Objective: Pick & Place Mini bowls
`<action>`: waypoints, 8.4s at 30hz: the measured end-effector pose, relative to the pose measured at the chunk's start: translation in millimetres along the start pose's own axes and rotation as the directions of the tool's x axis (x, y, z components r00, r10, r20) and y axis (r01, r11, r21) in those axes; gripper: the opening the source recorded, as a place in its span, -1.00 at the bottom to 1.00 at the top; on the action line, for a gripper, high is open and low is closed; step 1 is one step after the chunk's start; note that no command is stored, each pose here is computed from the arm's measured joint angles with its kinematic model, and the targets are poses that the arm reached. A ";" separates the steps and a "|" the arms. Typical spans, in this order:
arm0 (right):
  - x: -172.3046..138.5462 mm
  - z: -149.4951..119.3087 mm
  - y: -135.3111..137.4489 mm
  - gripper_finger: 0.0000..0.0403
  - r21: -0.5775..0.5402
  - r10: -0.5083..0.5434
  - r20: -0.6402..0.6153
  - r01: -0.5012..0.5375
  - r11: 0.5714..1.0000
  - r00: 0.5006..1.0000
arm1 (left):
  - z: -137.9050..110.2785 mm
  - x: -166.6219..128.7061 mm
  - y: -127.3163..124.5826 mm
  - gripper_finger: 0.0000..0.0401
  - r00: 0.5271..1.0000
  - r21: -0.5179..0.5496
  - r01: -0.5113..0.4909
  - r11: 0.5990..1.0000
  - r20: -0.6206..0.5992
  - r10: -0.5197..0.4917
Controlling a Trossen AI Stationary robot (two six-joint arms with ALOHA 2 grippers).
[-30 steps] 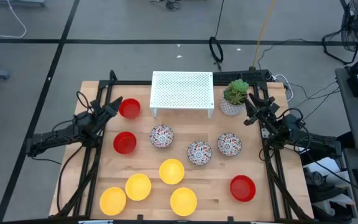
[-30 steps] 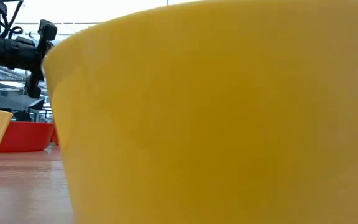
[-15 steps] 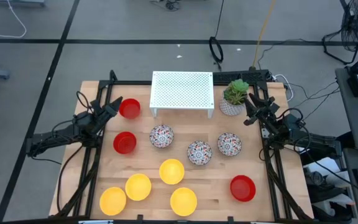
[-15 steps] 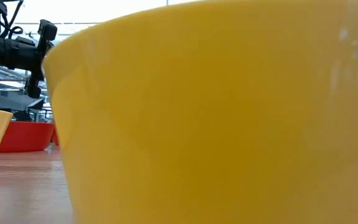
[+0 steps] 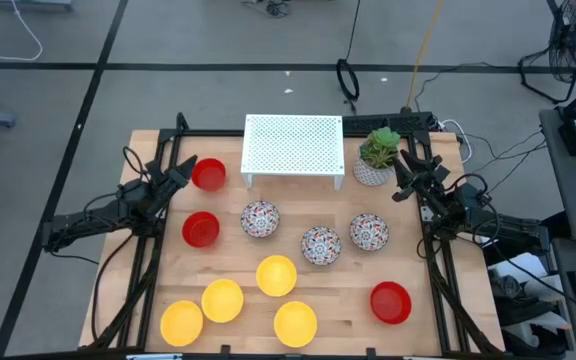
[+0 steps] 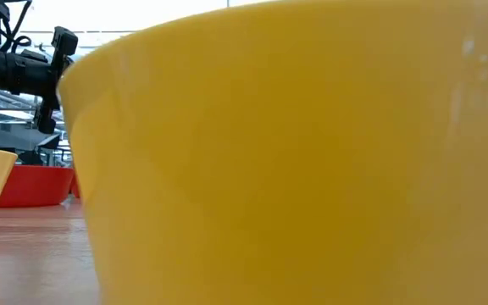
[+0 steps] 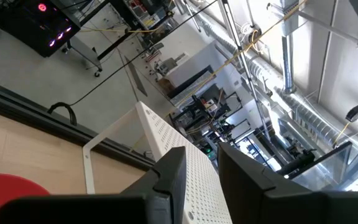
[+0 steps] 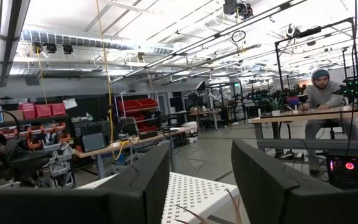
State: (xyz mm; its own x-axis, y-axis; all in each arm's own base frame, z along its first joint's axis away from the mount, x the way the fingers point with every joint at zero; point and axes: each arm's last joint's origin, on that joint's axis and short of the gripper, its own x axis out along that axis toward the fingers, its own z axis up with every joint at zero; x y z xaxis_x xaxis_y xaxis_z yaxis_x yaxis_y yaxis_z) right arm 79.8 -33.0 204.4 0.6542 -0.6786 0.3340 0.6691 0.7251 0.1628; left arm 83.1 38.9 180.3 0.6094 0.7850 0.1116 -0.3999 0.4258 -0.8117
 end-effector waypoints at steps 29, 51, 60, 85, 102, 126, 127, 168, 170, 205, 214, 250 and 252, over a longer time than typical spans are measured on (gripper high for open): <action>0.0 0.0 0.0 -0.21 0.000 0.000 0.000 0.000 1.000 1.000 | 0.0 0.0 0.0 -0.54 1.000 0.000 -0.001 1.000 0.000 0.001; 0.0 0.0 0.0 -0.21 0.002 0.000 0.000 0.000 1.000 1.000 | 0.0 0.0 0.0 -0.54 1.000 0.000 0.000 1.000 0.000 0.000; 0.0 0.7 0.0 -0.21 0.038 0.000 0.007 0.000 0.999 1.000 | 0.0 0.0 0.0 -0.54 1.000 0.000 0.000 1.000 0.000 0.000; 7.4 -5.2 4.9 -0.21 0.074 0.006 -0.058 -0.001 0.997 0.998 | 0.0 0.0 0.0 -0.54 1.000 0.000 0.000 1.000 0.000 0.000; 62.5 30.5 50.4 -0.21 -0.076 0.134 -0.414 -0.181 0.981 0.900 | 0.0 0.0 0.0 -0.54 1.000 0.000 0.000 1.000 0.000 0.000; 45.2 -2.3 159.6 -0.21 0.310 0.306 -0.950 -0.065 0.949 -0.057 | 0.0 0.0 0.0 -0.54 1.000 0.000 0.000 1.000 0.000 0.000; 42.4 -5.1 162.8 -0.21 0.303 0.298 -0.952 -0.073 0.950 -0.071 | 0.0 0.0 0.0 -0.54 1.000 0.000 0.000 1.000 0.000 0.000; 5.2 -75.1 165.2 -0.80 -0.111 -0.199 -0.969 -0.462 0.880 -0.147 | 0.0 0.0 0.0 -0.54 1.000 0.000 0.000 1.000 0.000 0.000; 5.8 -74.3 166.0 -0.94 -0.110 -0.195 -0.971 -0.461 0.880 -0.139 | 0.0 0.0 0.0 -0.54 1.000 0.000 0.000 1.000 0.000 0.000; 249.2 23.6 100.6 -0.98 -0.175 -0.064 -0.931 -0.286 0.942 0.358 | -0.2 0.0 0.2 -0.54 1.000 0.003 -0.002 1.000 -0.002 0.002; 292.2 3.4 75.1 -0.97 -0.235 -0.189 -0.960 -0.227 0.945 0.205 | -0.3 0.0 0.3 -0.54 1.000 0.003 -0.003 1.000 -0.002 0.003; 298.5 -15.4 74.9 -0.95 -0.252 -0.183 -0.956 -0.319 0.914 0.232 | -0.3 0.1 0.3 -0.54 1.000 0.003 -0.003 1.000 -0.002 0.003; 299.6 -15.2 75.2 -0.93 -0.253 -0.179 -0.953 -0.317 0.914 0.243 | -0.2 0.1 0.3 -0.54 1.000 0.003 -0.003 1.000 -0.002 0.003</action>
State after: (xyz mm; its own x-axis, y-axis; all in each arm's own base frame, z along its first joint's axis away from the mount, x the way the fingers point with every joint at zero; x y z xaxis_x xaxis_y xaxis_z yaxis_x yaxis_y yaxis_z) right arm 331.5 -183.6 302.6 0.3756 -0.4065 -0.8329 0.4937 0.8483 -0.1914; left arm 83.1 39.0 179.9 0.6094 0.7854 0.1083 -0.4034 0.4247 -0.8105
